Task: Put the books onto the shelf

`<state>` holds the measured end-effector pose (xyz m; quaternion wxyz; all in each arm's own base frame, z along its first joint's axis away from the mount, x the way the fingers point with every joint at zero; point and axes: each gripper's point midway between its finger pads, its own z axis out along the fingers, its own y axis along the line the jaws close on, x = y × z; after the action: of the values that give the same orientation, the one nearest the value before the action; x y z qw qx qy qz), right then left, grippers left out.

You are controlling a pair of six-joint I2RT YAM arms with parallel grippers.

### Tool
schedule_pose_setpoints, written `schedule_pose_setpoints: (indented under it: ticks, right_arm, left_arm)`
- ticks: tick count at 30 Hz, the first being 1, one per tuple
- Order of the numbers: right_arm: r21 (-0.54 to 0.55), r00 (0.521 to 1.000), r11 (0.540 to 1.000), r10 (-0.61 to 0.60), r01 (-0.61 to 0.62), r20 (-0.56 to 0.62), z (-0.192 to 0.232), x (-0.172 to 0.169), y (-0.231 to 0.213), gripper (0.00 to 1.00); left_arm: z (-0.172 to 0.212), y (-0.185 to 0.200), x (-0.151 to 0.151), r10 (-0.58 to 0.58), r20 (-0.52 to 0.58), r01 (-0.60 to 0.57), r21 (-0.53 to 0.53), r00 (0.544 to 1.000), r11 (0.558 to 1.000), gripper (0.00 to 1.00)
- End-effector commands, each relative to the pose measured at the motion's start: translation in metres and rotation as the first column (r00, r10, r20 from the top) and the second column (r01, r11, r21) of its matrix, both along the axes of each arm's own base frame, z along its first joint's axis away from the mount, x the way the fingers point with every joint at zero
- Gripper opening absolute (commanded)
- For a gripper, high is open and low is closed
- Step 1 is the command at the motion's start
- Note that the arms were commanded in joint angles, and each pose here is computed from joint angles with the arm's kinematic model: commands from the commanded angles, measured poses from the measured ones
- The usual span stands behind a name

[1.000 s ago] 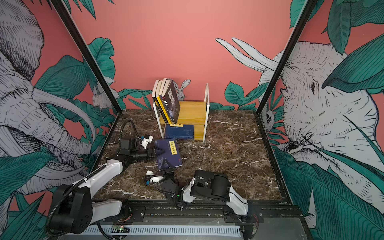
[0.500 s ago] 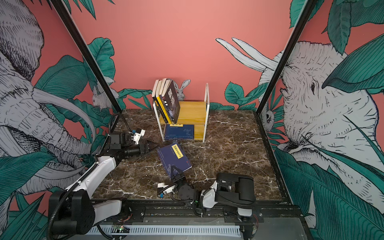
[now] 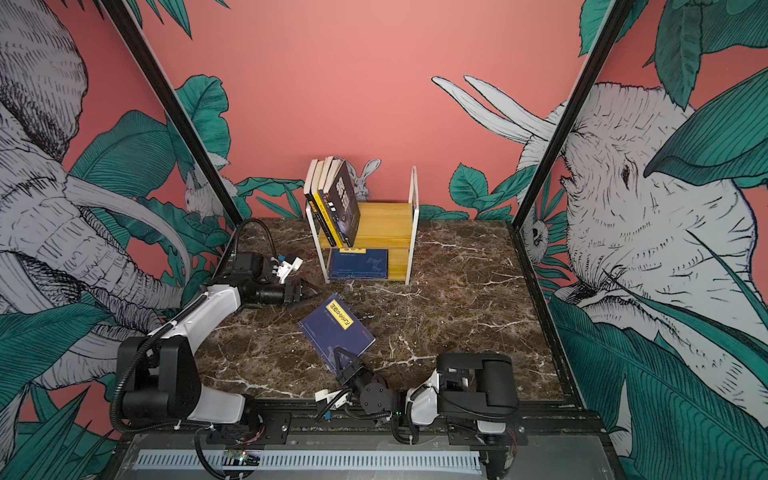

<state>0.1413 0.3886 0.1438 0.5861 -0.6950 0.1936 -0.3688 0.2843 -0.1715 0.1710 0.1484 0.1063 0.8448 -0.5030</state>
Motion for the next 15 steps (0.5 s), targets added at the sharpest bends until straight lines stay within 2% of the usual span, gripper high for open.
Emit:
schedule_pose_setpoints:
  ticks: [1, 4, 6, 12, 15]
  right_arm:
    - [0.046, 0.998, 0.999, 0.014, -0.017, 0.065, 0.024, -0.004, 0.004, 0.00]
    - [0.040, 0.997, 0.999, 0.011, -0.014, 0.081, 0.028, -0.003, 0.007, 0.00]
    - [0.051, 0.997, 0.999, 0.012, -0.016, 0.082, 0.032, -0.004, 0.007, 0.00]
    - [0.047, 0.997, 0.999, -0.003, -0.001, 0.077, 0.029, 0.000, 0.007, 0.00]
    - [0.045, 0.998, 0.999, -0.001, -0.002, 0.067, 0.024, 0.001, 0.008, 0.00]
  left_arm:
    - [0.009, -0.015, -0.022, -0.099, 0.029, 0.100, -0.013, 0.995, 0.995, 0.95]
    - [-0.002, -0.021, -0.030, -0.134, 0.007, 0.134, 0.025, 0.991, 0.991, 0.88]
    - [-0.005, -0.022, -0.031, -0.141, -0.010, 0.142, 0.050, 0.990, 0.989, 0.80]
    - [0.010, -0.030, -0.033, -0.161, -0.014, 0.161, -0.012, 0.987, 0.987, 0.41]
    - [0.016, -0.032, -0.037, -0.165, 0.002, 0.165, -0.055, 0.986, 0.985, 0.18]
